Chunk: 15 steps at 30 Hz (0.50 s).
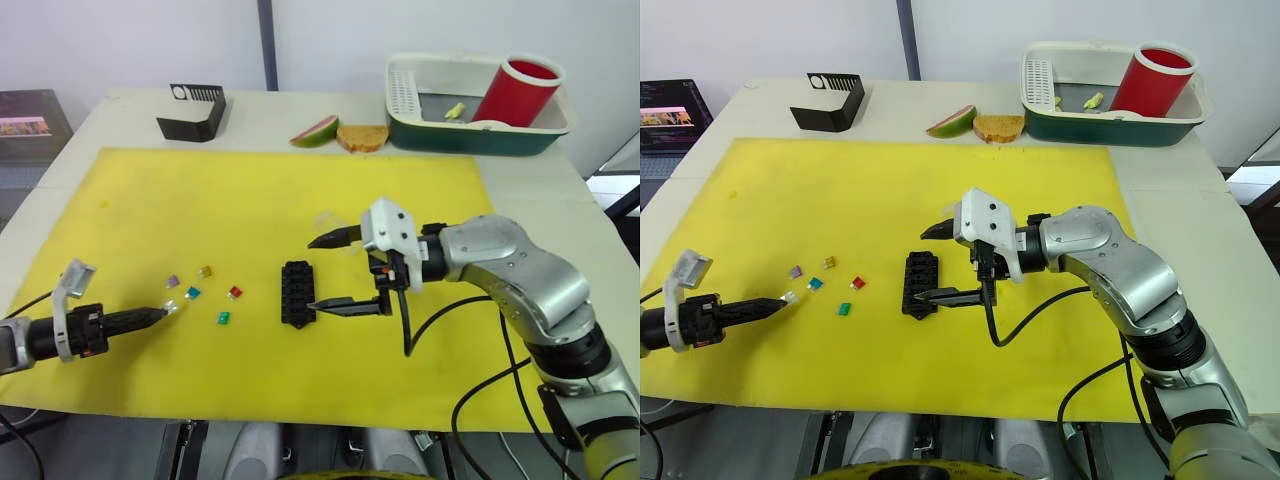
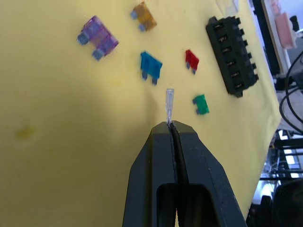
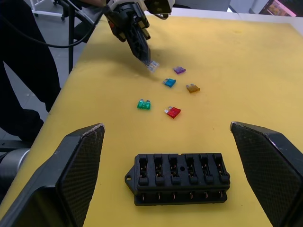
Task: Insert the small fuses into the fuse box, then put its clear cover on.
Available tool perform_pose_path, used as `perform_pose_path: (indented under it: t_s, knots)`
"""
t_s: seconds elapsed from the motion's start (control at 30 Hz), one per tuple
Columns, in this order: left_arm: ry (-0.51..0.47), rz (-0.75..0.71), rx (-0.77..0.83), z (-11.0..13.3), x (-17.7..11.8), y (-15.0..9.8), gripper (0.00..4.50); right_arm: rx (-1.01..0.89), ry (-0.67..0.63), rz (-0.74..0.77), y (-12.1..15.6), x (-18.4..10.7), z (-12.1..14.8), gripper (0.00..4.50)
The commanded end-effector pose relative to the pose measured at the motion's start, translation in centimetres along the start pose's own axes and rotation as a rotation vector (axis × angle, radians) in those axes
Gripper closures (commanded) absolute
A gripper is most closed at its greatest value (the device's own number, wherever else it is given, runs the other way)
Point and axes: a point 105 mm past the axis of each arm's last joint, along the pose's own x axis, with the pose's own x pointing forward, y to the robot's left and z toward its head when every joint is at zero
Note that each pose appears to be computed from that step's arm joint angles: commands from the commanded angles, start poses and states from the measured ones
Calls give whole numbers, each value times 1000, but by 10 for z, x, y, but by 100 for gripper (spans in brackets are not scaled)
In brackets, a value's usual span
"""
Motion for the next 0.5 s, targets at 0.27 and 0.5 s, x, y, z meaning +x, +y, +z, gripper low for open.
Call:
perform_pose_path:
  t_s: [0.27,0.5]
  knots:
    - [-68,-285,182,44,38,-90,447,326,-212,9,-7,-17,25,0]
    - [-121,-490,286,64,62,-146,447,578,-300,3,-14,-37,35,0]
